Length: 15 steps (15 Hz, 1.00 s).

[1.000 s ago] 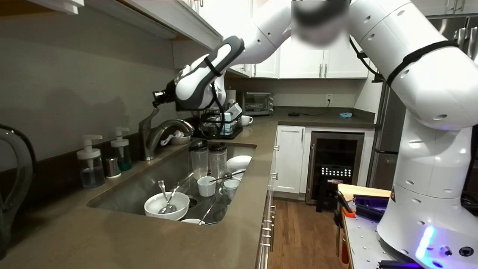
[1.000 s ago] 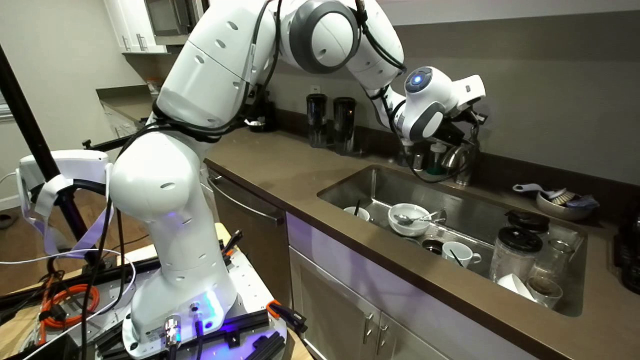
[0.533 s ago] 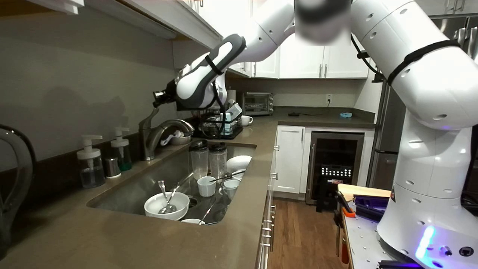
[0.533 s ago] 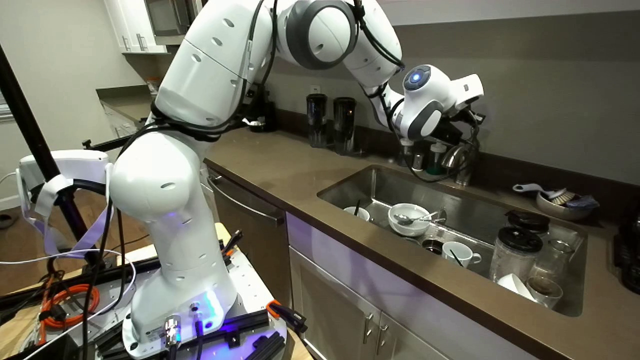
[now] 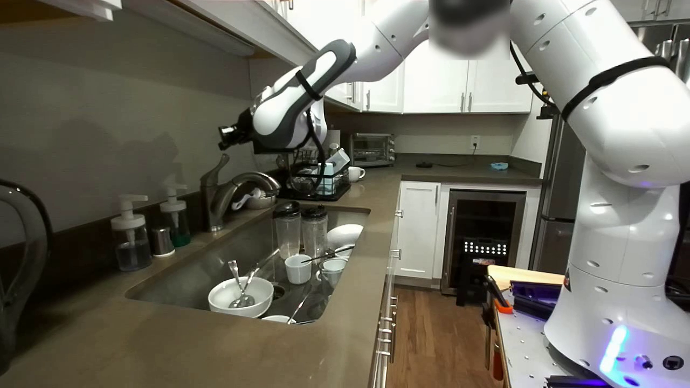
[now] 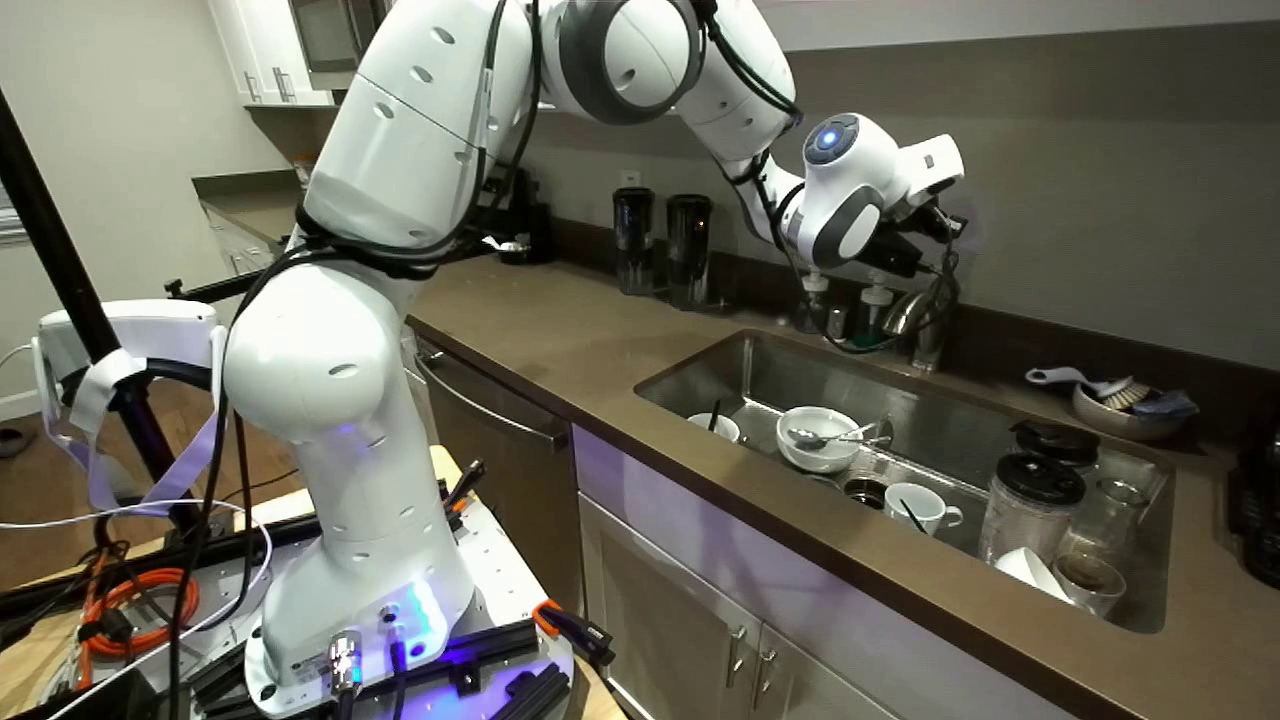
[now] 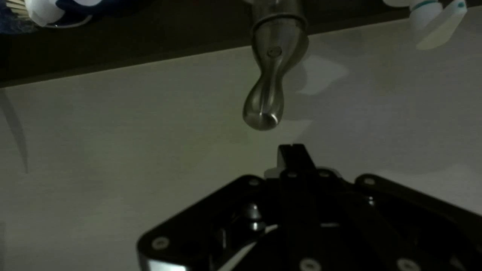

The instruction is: Close the tap

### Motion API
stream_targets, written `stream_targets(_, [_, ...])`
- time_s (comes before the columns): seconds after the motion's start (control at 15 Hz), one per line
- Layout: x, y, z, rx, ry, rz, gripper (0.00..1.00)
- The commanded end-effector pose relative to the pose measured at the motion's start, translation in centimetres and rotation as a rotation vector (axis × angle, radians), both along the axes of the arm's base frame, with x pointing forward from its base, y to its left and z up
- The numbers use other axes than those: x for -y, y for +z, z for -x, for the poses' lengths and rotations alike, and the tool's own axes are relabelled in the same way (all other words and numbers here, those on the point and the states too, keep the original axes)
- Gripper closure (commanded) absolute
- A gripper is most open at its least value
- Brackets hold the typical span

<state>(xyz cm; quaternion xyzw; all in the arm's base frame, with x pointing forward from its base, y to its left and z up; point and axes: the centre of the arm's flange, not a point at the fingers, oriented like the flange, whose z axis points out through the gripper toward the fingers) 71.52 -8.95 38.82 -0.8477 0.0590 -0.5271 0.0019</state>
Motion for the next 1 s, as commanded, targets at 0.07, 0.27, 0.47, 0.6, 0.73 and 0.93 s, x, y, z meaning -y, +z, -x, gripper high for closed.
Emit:
stream_targets(0.07, [-0.3, 1.3, 0.2, -0.006, -0.032, -0.003, 0.97])
stream_targets(0.27, [0.0, 0.9, -0.7, -0.029, -0.042, -0.014, 0.97])
stream_targets(0.47, [0.1, 0.9, -1.7, -0.067, -0.041, -0.019, 0.97])
stream_targets(0.6, [0.2, 1.1, -2.5, -0.084, -0.039, -0.020, 0.97])
stream_targets(0.73, [0.3, 1.1, -3.3, -0.099, -0.037, -0.022, 0.97])
stream_targets(0.93, [0.6, 0.8, -3.8, -0.116, -0.039, -0.024, 0.97])
